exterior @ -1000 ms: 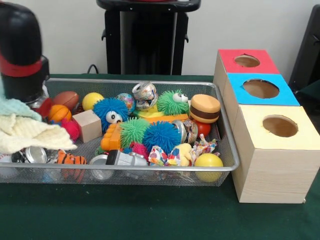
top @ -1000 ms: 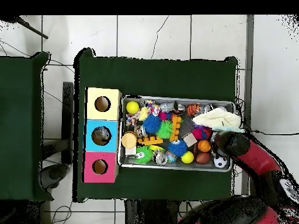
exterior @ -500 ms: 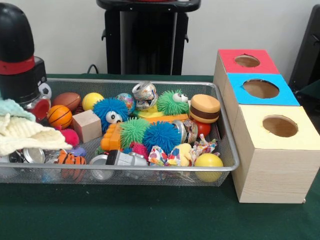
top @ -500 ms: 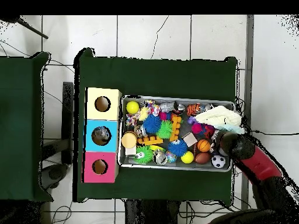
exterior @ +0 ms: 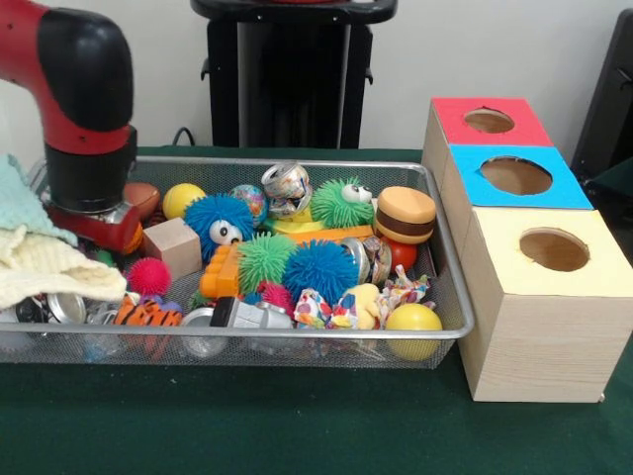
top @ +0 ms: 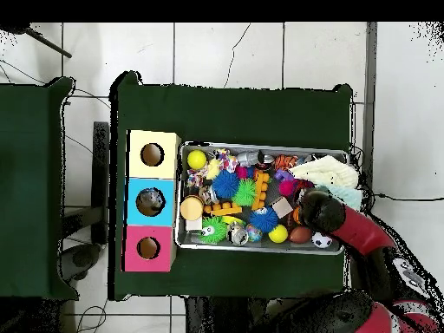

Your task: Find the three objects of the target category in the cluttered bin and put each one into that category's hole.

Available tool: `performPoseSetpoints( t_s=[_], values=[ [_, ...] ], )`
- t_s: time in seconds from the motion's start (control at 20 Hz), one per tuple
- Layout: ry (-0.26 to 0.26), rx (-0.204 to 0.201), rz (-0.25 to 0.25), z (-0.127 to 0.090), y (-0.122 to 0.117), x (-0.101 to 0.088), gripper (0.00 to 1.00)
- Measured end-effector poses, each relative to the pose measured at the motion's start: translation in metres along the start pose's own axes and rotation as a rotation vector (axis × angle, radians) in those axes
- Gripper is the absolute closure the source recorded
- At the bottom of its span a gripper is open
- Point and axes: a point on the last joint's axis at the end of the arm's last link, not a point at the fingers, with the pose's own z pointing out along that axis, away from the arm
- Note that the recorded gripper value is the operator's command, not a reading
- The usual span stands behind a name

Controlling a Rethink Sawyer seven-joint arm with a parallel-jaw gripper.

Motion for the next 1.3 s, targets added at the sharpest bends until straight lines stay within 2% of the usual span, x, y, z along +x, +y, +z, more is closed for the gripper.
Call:
performPoseSetpoints(
  t_s=[0.05, 0.25, 0.4, 0.8, 1.3],
  values=[
    [-0.004, 0.006, -0.007, 0.000, 0.002, 0.000, 0.00],
    [-0.052, 0.071, -0.082, -0.003, 0.011, 0.003, 0.00],
    [-0.075, 0.094, -0.125, -0.004, 0.013, 0.006, 0.00],
    [-0.096, 0.107, -0.178, -0.004, 0.014, 0.010, 0.00],
    [-0.085, 0.104, -0.192, -0.007, 0.021, 0.010, 0.00]
  ],
)
